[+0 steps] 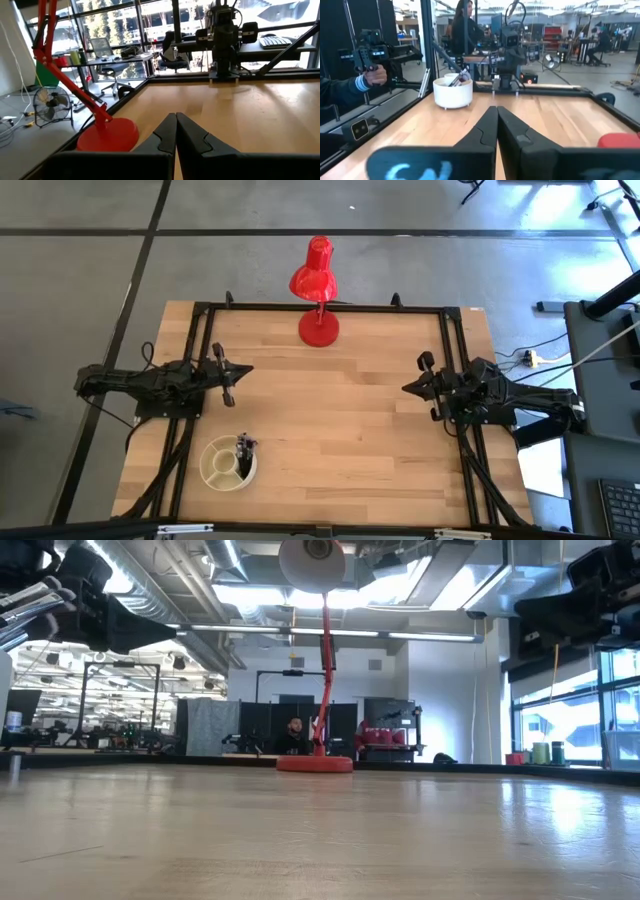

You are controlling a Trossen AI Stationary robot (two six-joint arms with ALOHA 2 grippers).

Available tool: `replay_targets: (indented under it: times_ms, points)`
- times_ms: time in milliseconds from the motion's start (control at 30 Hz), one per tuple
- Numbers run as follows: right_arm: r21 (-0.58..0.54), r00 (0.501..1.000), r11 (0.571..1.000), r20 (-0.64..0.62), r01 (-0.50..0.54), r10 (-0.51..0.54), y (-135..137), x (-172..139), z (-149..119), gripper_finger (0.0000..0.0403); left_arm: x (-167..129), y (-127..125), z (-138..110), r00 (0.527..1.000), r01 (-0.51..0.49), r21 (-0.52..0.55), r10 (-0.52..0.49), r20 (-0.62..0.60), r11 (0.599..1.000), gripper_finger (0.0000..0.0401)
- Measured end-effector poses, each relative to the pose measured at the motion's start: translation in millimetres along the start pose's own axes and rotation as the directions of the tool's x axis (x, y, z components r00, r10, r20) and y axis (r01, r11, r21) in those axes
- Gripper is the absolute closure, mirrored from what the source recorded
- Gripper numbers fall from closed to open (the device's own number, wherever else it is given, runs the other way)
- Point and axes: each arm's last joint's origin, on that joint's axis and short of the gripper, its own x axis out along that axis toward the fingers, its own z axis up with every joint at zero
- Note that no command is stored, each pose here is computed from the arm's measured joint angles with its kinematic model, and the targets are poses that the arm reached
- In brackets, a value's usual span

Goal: Put items in baskets/containers
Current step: Return to Home Position

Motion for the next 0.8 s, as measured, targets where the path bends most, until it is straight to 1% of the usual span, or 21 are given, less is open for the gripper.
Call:
replay_targets:
  times_ms: [100, 233, 333, 500, 700, 800]
  points:
    - [-0.003, 1.0, 1.0, 0.001, 0.003, -0.003, -0.1, 0.0, 0.1, 0.0393, -0.1, 0.0, 0.2, 1.0, 0.0, -0.005, 0.0, 0.002, 1.0, 0.0398]
    - [-0.031, 0.998, 0.998, 0.016, 0.053, -0.053, -1.5, -0.1, 1.5, 0.0393, -0.4, 0.6, 1.8, 1.0, -0.01, 0.004, 0.01, 0.018, 1.0, 0.0398]
    - [-0.025, 0.997, 0.997, 0.018, 0.078, -0.078, -2.7, -0.5, 1.7, 0.0393, -0.5, 0.8, 3.3, 0.999, -0.012, 0.016, 0.011, 0.031, 1.0, 0.0398]
    - [0.017, 0.999, 0.999, 0.014, 0.043, -0.043, -2.0, -1.5, 1.3, 0.0393, -1.2, 0.5, 6.9, 0.999, 0.007, 0.014, -0.008, 0.043, 1.0, 0.0398]
    - [-0.005, 0.999, 0.999, 0.014, 0.045, -0.045, -1.7, -2.8, 1.0, 0.0393, -1.6, -2.0, 4.4, 0.999, 0.049, 0.019, -0.049, 0.02, 0.999, 0.0398]
    - [-0.01, 0.998, 0.998, 0.014, 0.064, -0.064, -3.0, -3.1, 0.9, 0.0393, -2.0, -3.4, 3.6, 0.998, 0.064, 0.02, -0.064, 0.012, 0.998, 0.0398]
